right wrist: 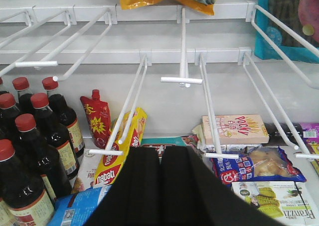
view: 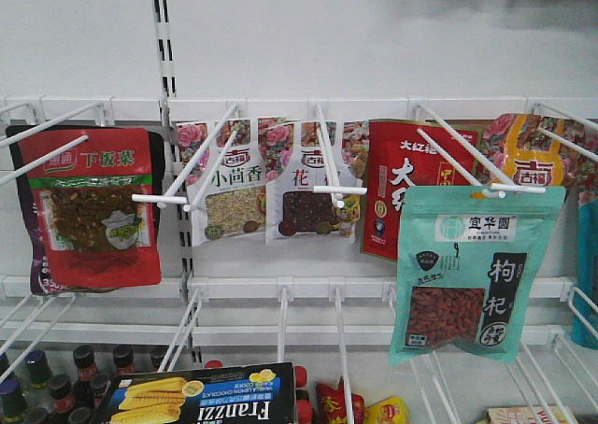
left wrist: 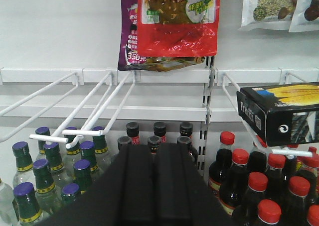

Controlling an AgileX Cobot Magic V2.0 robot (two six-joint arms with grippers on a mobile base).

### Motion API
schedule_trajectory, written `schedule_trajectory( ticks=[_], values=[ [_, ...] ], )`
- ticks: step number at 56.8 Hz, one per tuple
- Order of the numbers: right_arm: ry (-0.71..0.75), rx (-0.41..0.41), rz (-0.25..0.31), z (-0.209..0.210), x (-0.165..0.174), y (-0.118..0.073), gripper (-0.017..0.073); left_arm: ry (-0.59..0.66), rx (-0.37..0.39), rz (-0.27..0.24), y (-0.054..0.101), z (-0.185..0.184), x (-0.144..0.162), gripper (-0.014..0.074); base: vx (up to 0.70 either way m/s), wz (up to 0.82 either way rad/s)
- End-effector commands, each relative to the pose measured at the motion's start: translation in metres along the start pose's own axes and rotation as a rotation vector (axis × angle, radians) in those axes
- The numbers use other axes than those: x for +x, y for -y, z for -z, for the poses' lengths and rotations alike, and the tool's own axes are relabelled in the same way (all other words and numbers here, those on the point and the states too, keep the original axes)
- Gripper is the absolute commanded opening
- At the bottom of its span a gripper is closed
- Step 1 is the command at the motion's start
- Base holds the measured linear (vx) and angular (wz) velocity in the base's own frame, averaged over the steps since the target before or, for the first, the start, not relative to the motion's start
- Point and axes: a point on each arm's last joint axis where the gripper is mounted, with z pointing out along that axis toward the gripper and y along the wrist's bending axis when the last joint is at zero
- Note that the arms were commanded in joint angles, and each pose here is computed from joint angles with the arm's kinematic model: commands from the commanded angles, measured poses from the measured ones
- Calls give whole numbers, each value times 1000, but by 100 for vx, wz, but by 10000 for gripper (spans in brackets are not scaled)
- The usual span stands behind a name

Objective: Pick snacks and fruit into basket

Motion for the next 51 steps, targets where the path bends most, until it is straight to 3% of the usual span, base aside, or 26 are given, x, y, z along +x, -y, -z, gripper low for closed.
schedule_trajectory(
  ticks=[1,37,39,43,45,48,51],
  values=[
    [75,3,12,0,-5,0,-8,131,8,17,0,4,-20,-4,0,0],
    [75,4,14,0,-5,0,-8,131,8,17,0,4,-20,-4,0,0],
    [76,11,49,0,-5,1,-8,131,8,17,0,4,-20,-4,0,0],
    [94,39,189,0,-7,3,-8,131,8,17,0,4,-20,-4,0,0],
    [123,46,215,0,-10,3,-8,132,8,16,0,4,-20,-4,0,0],
    [180,42,190,1,-15,2,-8,135,8,16,0,4,-20,-4,0,0],
    [245,22,86,2,-21,1,-8,135,8,16,0,4,-20,-4,0,0]
  ],
)
